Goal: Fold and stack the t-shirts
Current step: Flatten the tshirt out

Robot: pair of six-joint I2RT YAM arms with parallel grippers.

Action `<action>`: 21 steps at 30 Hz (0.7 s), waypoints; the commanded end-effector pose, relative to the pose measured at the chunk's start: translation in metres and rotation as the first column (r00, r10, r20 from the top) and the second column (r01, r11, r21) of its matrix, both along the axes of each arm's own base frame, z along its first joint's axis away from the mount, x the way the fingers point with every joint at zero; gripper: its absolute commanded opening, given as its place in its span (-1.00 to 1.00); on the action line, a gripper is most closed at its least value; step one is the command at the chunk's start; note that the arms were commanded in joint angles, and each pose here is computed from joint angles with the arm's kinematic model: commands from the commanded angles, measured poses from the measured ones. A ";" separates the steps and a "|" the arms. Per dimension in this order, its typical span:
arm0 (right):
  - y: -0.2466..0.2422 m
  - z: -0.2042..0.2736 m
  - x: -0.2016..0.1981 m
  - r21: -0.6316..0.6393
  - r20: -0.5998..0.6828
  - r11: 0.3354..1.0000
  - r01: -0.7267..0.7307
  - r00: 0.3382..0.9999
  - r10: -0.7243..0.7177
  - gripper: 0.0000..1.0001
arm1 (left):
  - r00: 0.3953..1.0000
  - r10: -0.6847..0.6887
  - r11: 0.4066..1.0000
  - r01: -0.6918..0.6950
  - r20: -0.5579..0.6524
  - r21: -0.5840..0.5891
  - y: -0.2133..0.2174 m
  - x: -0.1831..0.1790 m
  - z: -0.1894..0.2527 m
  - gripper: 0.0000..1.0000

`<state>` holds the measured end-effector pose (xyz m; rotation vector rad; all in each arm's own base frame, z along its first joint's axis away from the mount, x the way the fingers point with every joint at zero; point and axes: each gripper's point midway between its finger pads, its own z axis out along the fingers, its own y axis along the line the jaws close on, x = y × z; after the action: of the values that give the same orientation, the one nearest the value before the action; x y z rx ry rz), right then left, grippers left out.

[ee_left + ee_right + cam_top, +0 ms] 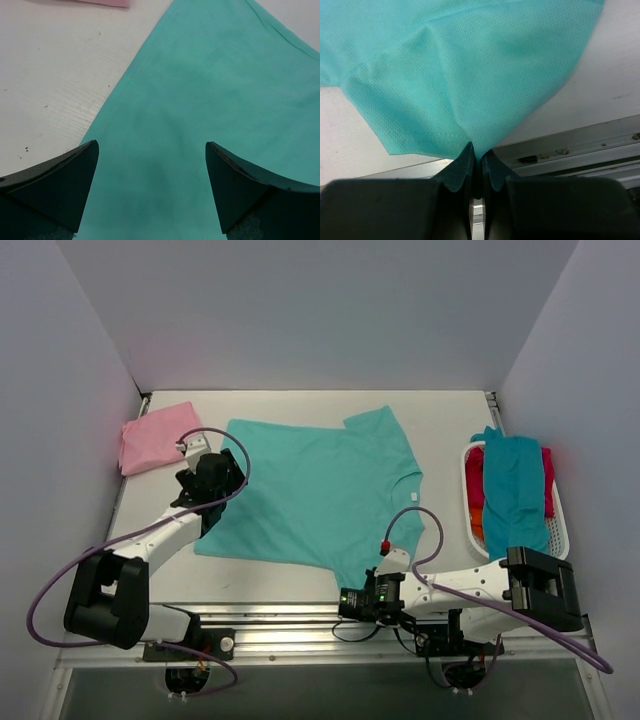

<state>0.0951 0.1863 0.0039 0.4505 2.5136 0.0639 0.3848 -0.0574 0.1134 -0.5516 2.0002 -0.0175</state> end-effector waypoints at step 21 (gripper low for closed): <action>-0.039 0.031 0.065 -0.062 0.200 0.996 0.060 0.979 -0.047 -1.00 | 0.939 -0.092 0.995 0.076 -0.331 -0.061 -0.026 -0.112 -0.013 0.93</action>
<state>0.1542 0.1588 0.0337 0.5260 2.3363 0.0824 0.2944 -0.0839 0.1031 -0.5073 2.3077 -0.0406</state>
